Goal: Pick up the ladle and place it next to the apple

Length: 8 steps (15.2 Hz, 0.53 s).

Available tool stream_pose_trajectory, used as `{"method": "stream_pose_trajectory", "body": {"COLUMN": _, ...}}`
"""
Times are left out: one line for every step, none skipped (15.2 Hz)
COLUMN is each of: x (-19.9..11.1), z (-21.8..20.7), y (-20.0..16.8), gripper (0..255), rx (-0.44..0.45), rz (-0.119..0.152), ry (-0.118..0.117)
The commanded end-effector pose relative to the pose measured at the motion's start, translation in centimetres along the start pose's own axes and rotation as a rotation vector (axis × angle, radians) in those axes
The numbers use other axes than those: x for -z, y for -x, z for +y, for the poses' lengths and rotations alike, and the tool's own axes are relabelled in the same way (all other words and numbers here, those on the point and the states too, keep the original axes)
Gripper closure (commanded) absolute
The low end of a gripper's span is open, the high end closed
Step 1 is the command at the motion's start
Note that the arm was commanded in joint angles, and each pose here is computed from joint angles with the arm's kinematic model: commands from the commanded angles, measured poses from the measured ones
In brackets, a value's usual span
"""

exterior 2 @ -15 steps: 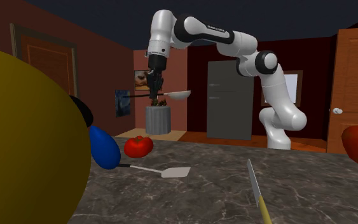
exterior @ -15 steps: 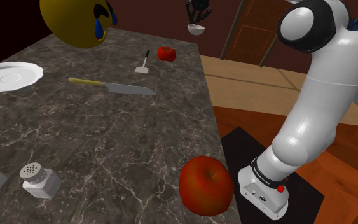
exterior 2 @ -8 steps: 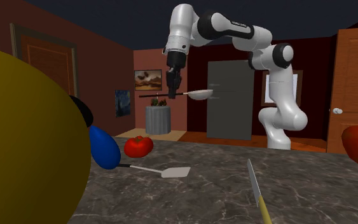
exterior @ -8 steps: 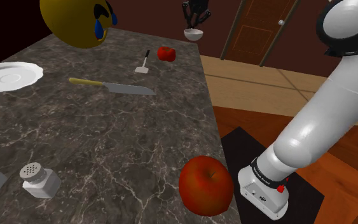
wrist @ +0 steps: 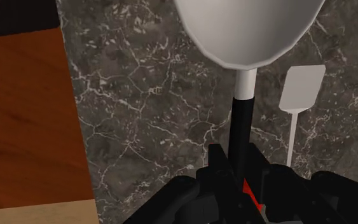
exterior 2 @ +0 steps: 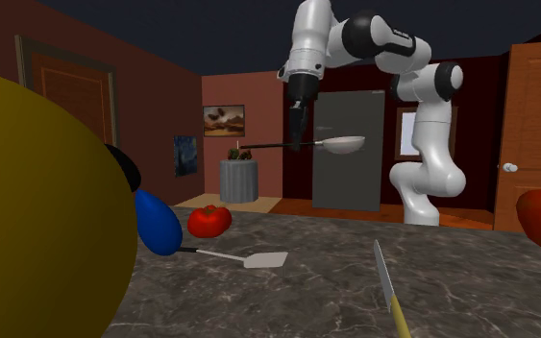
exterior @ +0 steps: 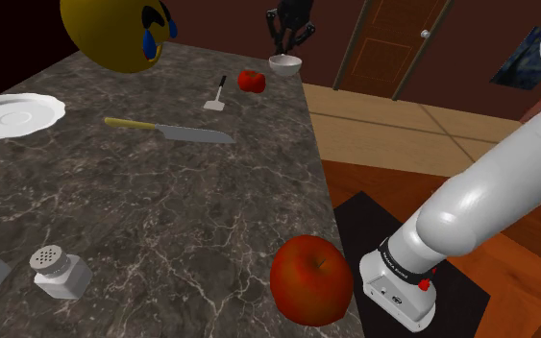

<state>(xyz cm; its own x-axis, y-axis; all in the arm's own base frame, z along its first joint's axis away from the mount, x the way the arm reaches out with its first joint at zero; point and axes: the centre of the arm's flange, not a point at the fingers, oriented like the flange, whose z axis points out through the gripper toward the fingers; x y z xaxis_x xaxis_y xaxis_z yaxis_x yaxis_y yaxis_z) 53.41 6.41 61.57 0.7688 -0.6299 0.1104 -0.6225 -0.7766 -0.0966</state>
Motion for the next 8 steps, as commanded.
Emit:
{"method": "stream_pose_trajectory", "body": {"x": 0.5, "z": -0.6, "y": 2.8, "gripper": 255, "rx": -0.001, "rz": 0.0, "ry": 0.001}}
{"method": "stream_pose_trajectory", "body": {"x": 0.6, "z": -0.8, "y": 4.1, "gripper": 255, "rx": -0.001, "rz": 0.0, "ry": 0.001}}
{"method": "stream_pose_trajectory", "body": {"x": 0.7, "z": -1.1, "y": 5.4, "gripper": 255, "rx": -0.001, "rz": 0.0, "ry": 0.001}}
{"method": "stream_pose_trajectory", "body": {"x": 0.8, "z": -1.4, "y": 6.7, "gripper": 255, "rx": -0.001, "rz": 0.0, "ry": 0.001}}
{"method": "stream_pose_trajectory", "body": {"x": 1.0, "z": -1.7, "y": 8.0, "gripper": 255, "rx": -0.001, "rz": 0.0, "ry": 0.001}}
{"method": "stream_pose_trajectory", "body": {"x": 1.1, "z": -2.0, "y": 9.2, "gripper": 255, "rx": -0.001, "rz": 0.0, "ry": 0.001}}
{"method": "stream_pose_trajectory", "body": {"x": 1.2, "z": -2.2, "y": 10.5, "gripper": 255, "rx": -0.001, "rz": 0.0, "ry": 0.001}}
{"method": "stream_pose_trajectory", "body": {"x": 1.3, "z": -2.5, "y": 11.8, "gripper": 255, "rx": -0.001, "rz": 0.0, "ry": 0.001}}
